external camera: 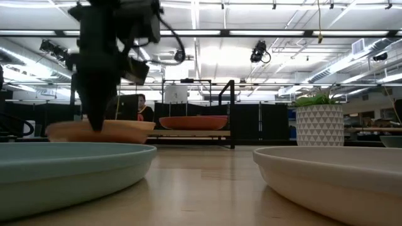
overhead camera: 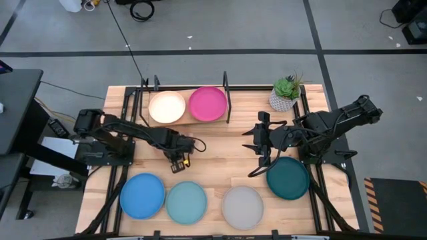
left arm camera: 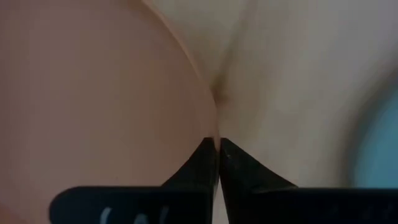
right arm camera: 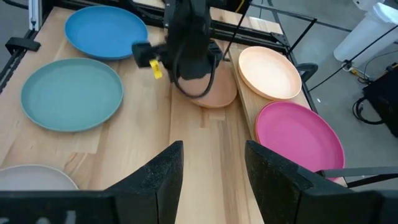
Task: Place and stack plates onto a shelf
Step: Stack the brown plate on the white plate
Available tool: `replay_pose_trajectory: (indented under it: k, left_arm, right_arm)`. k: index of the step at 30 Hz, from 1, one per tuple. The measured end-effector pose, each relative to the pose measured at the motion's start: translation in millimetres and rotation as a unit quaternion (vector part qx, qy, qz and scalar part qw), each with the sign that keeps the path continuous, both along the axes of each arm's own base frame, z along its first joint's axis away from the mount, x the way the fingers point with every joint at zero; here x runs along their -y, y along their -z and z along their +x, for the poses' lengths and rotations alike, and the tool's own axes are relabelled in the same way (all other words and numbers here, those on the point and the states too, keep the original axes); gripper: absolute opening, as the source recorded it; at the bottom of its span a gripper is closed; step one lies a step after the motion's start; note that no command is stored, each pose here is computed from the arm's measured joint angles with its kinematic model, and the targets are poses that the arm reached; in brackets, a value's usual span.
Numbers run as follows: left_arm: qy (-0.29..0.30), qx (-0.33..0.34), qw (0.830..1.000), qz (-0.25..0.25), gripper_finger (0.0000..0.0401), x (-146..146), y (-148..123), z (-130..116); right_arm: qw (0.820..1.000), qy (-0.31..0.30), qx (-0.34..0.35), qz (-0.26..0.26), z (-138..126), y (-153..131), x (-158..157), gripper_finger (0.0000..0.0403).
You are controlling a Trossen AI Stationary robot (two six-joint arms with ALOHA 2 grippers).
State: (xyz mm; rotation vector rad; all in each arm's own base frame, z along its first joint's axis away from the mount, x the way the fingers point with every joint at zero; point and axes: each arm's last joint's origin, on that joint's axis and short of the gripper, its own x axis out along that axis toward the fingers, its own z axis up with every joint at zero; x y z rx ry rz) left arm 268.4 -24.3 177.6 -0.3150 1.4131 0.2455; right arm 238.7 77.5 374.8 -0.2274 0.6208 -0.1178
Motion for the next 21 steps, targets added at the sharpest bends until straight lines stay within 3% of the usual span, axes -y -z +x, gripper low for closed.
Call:
replay_pose_trajectory:
  k: [6,12,16,21]
  left_arm:
    - [0.049,0.096,0.993,-0.041,0.0016,5.6,-56.4,-0.9]
    - [0.045,0.145,0.987,0.048,0.0015,5.6,-109.2,-15.9]
    - [0.023,0.098,0.982,0.157,0.0015,-5.8,-113.8,-23.9]
    - [0.027,0.054,0.981,0.184,0.0015,-30.2,-90.0,-21.7]
  right_arm:
    - [1.0,0.0,0.001,0.0,0.0,-0.2,0.0,0.0178]
    - [1.0,-0.002,0.004,-0.001,0.4,-0.7,-0.2,0.0178]
    - [1.0,-0.004,0.009,-0.002,1.3,-1.7,-0.2,0.0178]
    - [1.0,-0.008,0.012,-0.006,1.8,-2.4,-0.4,0.0178]
